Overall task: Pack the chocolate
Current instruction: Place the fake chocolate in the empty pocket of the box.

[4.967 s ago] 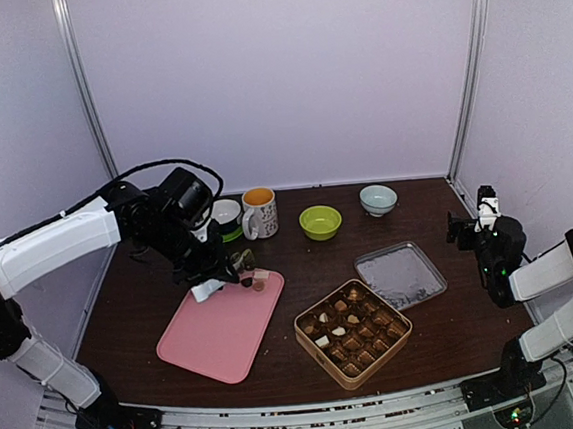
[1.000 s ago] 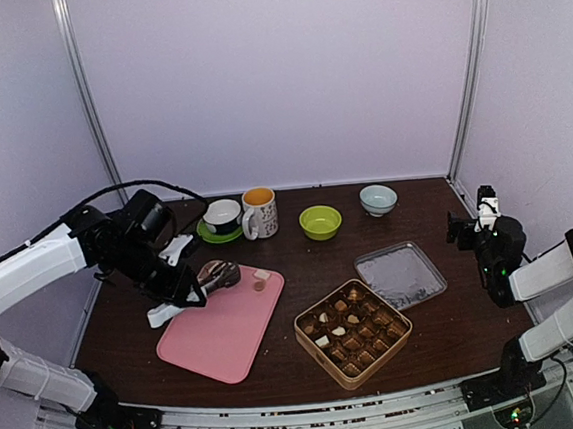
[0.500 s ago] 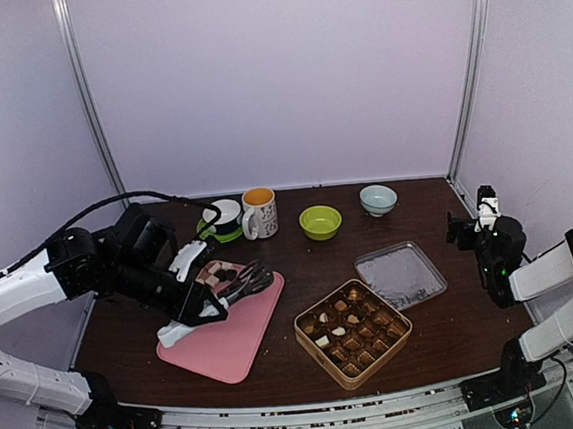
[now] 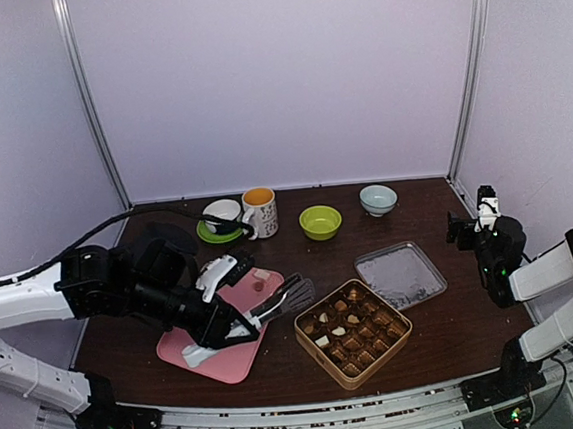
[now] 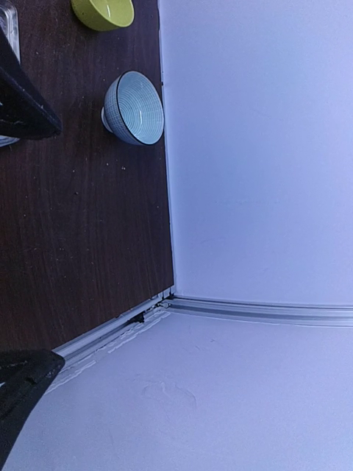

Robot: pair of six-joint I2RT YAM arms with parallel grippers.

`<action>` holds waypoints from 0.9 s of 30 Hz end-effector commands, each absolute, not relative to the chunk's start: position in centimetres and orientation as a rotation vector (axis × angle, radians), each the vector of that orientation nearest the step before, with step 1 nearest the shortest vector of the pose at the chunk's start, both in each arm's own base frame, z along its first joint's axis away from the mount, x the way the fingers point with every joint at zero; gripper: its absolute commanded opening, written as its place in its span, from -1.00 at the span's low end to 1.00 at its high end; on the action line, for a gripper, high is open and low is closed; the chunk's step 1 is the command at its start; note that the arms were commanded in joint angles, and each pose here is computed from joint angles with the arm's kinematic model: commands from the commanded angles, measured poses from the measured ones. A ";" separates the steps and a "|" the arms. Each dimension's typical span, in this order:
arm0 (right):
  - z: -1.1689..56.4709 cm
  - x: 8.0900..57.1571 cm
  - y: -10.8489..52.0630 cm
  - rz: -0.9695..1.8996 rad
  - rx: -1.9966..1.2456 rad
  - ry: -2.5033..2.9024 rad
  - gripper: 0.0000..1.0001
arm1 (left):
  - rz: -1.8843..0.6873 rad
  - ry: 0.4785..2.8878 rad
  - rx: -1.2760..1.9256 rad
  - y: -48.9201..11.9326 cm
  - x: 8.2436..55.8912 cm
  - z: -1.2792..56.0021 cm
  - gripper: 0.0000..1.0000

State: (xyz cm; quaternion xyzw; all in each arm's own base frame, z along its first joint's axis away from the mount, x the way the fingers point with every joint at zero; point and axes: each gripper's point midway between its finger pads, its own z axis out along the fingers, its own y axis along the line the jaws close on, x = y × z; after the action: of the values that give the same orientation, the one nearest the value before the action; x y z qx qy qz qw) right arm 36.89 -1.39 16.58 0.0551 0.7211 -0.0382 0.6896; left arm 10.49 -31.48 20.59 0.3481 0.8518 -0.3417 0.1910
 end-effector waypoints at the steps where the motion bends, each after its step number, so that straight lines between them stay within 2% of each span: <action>1: 17.4 37.2 -1.5 -0.086 0.126 1.586 1.00 | -1.008 2.307 1.055 -35.0 10.3 21.3 -0.44; 20: 17.4 37.2 -1.5 -0.086 0.126 1.587 1.00 | -0.885 2.418 1.275 -41.0 9.6 14.8 -0.43; 27: 17.5 37.2 -1.5 -0.085 0.124 1.585 1.00 | -0.840 2.426 1.279 -41.4 10.1 13.9 -0.34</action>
State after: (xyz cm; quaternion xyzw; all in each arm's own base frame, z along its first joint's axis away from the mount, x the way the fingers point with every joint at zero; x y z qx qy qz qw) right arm 36.89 -1.40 16.58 0.0553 0.7211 -0.0383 0.6896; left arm 9.46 -39.46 11.83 0.4313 0.8561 -0.2657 0.1021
